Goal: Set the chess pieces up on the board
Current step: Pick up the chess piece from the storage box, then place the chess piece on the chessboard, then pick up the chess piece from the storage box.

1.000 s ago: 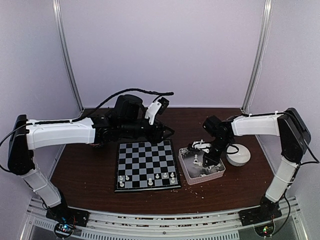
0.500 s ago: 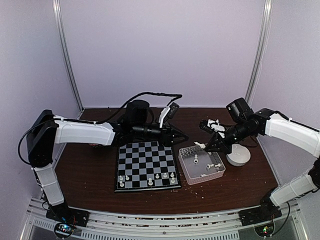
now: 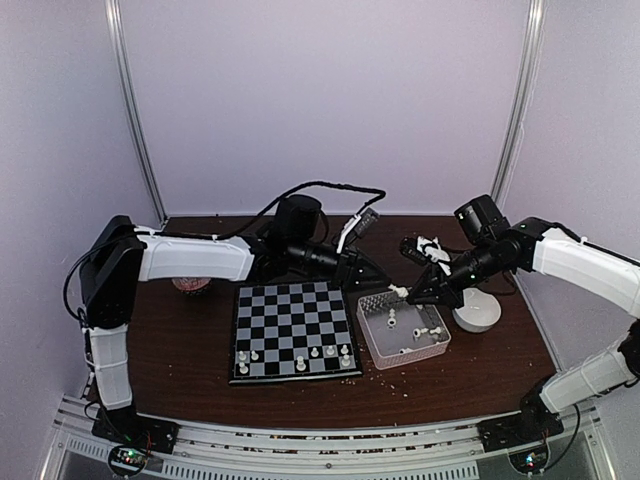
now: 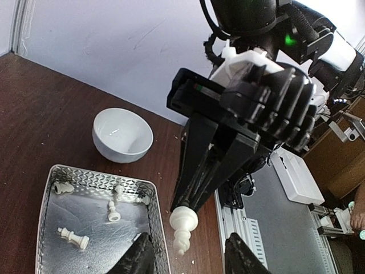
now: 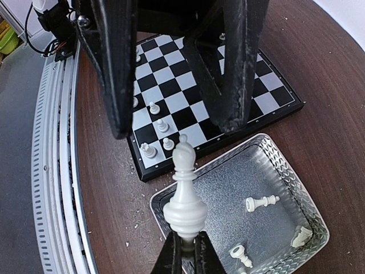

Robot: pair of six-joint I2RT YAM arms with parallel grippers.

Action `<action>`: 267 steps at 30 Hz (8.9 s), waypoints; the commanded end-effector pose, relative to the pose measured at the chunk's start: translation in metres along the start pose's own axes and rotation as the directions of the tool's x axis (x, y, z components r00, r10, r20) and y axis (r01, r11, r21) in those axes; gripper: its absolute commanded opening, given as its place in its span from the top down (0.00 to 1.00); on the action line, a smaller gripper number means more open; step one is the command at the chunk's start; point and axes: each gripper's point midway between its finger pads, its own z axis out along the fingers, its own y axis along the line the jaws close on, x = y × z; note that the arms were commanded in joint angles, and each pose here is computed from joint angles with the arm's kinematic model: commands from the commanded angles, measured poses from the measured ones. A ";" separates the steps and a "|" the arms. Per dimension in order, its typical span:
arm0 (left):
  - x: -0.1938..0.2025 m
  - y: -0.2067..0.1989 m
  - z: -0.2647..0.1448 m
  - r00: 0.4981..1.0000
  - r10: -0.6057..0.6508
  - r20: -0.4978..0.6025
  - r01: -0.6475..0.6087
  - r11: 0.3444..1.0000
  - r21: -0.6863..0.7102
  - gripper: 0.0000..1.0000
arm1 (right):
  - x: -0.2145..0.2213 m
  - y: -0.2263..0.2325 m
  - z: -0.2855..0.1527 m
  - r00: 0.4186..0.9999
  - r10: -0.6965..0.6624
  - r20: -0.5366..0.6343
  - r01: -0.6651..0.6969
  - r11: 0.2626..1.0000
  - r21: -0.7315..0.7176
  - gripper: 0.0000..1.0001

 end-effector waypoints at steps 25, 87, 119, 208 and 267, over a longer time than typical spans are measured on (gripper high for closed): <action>0.006 -0.005 0.016 0.998 0.021 -0.066 -0.020 1.000 0.024 0.97 | 0.002 0.006 0.007 1.000 0.005 -0.003 -0.006 0.999 -0.042 1.00; 0.238 0.017 -0.150 0.574 -0.328 -0.751 -0.279 0.783 -0.555 0.99 | 0.030 -0.004 0.025 0.993 0.065 -0.097 -0.070 0.996 -0.050 0.98; 0.247 0.015 -0.168 0.546 -0.365 -0.754 -0.287 0.764 -0.578 1.00 | 0.031 -0.002 0.026 0.992 0.070 -0.101 -0.076 0.995 -0.062 0.98; 0.026 -0.121 -0.010 0.369 0.873 -0.320 -0.929 0.354 -0.106 0.92 | -0.064 0.136 -0.006 0.999 -0.025 -0.040 -0.004 0.805 -0.593 0.83; -0.081 -0.084 -0.094 0.761 0.465 0.452 -0.275 0.863 -0.424 0.95 | -0.195 0.061 -0.051 0.909 0.255 0.330 -0.060 0.862 -0.503 0.71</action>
